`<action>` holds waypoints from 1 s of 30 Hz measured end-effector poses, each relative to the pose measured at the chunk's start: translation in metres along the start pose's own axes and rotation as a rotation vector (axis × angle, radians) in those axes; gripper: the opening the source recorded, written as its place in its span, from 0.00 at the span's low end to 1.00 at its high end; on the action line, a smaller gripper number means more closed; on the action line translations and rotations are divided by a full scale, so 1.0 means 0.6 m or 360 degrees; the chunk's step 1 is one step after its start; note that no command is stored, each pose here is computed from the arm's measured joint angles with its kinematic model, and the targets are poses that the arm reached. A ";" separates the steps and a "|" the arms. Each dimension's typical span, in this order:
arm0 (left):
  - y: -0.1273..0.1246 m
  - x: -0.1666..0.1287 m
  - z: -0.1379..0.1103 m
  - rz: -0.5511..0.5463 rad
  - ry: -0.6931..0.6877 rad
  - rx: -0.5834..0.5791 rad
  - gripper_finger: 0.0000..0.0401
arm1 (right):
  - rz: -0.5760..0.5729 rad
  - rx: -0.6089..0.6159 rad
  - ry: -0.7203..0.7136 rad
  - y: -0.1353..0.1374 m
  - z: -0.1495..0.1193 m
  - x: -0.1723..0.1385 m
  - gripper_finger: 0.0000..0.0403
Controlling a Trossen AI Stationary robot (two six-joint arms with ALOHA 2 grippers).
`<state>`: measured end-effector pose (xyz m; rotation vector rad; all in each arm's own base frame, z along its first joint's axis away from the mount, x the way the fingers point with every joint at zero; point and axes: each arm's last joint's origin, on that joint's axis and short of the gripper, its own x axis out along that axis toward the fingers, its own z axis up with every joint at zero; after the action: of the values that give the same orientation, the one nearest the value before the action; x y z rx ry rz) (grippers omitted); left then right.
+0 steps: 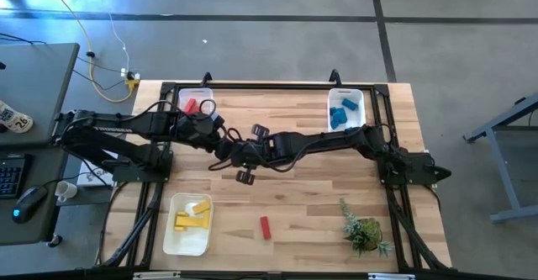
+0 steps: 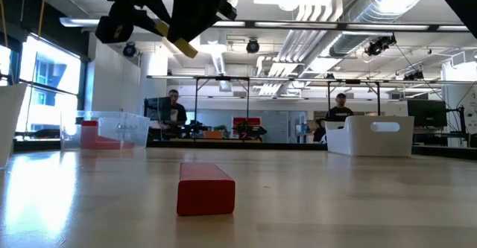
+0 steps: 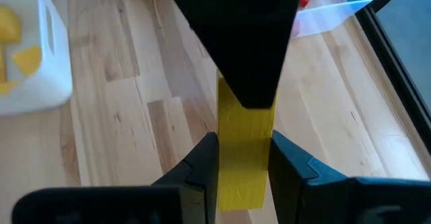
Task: Sort & place blocks by color
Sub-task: Put the yellow block into the bottom white bin
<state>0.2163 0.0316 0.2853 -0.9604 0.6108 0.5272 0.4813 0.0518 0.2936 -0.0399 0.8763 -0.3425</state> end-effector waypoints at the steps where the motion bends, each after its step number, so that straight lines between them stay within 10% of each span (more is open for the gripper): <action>1: 0.000 0.000 0.001 -0.0007 0.0007 -0.0003 0.23 | -0.0002 0.0015 -0.0016 0.000 0.002 0.000 0.18; 30: 0.001 0.001 0.001 -0.0015 0.0027 0.0056 0.06 | -0.0090 0.0096 -0.0049 -0.007 0.004 0.003 0.18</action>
<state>0.2166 0.0324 0.2849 -0.9350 0.6286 0.4991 0.4832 0.0474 0.2947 -0.0142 0.8352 -0.4203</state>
